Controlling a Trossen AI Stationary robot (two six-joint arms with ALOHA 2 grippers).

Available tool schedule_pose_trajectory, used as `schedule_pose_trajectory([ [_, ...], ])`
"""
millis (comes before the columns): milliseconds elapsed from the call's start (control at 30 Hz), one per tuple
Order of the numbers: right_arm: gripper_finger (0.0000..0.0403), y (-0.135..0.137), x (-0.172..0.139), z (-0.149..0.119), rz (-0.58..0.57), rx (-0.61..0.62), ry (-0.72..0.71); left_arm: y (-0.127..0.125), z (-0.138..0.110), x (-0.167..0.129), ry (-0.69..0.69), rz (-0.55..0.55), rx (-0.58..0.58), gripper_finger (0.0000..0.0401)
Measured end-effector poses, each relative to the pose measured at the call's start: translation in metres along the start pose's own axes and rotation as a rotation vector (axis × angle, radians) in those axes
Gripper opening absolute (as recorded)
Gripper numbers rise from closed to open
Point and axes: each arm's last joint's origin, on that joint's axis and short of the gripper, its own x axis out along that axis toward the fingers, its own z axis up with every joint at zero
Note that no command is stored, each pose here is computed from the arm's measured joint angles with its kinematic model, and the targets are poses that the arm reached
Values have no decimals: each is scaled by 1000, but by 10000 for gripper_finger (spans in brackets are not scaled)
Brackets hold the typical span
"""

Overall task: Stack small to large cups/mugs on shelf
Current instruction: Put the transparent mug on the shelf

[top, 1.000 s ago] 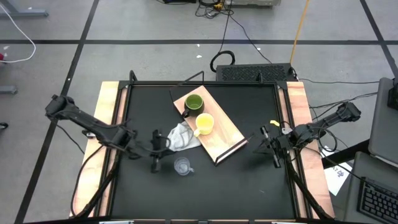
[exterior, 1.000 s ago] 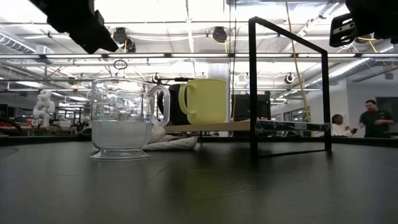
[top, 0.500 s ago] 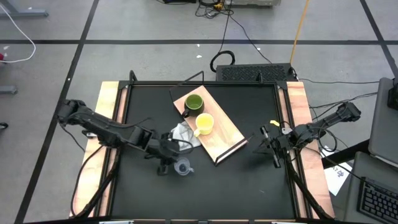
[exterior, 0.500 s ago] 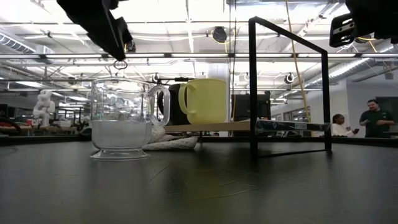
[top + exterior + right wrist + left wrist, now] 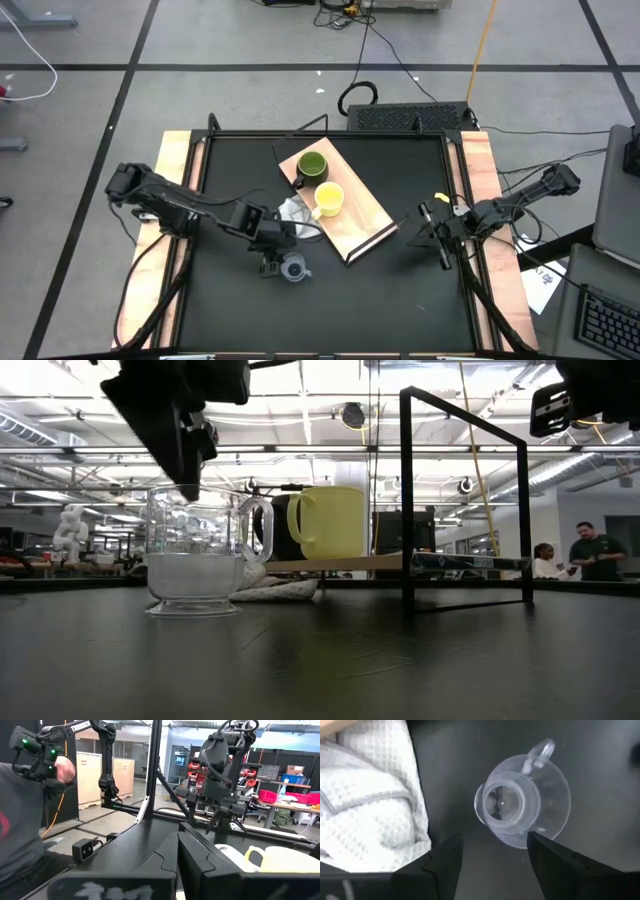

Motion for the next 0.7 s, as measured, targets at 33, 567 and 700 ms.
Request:
schedule_pose_trajectory([
  [33,0,0,0,0,0,0,1,0,1,-1,-11,-3,2,223],
  [567,0,0,0,-1,0,0,6,3,7,15,-18,1,-26,223],
  [700,0,0,0,-2,1,15,18,2,9,21,-19,-3,-23,223],
])
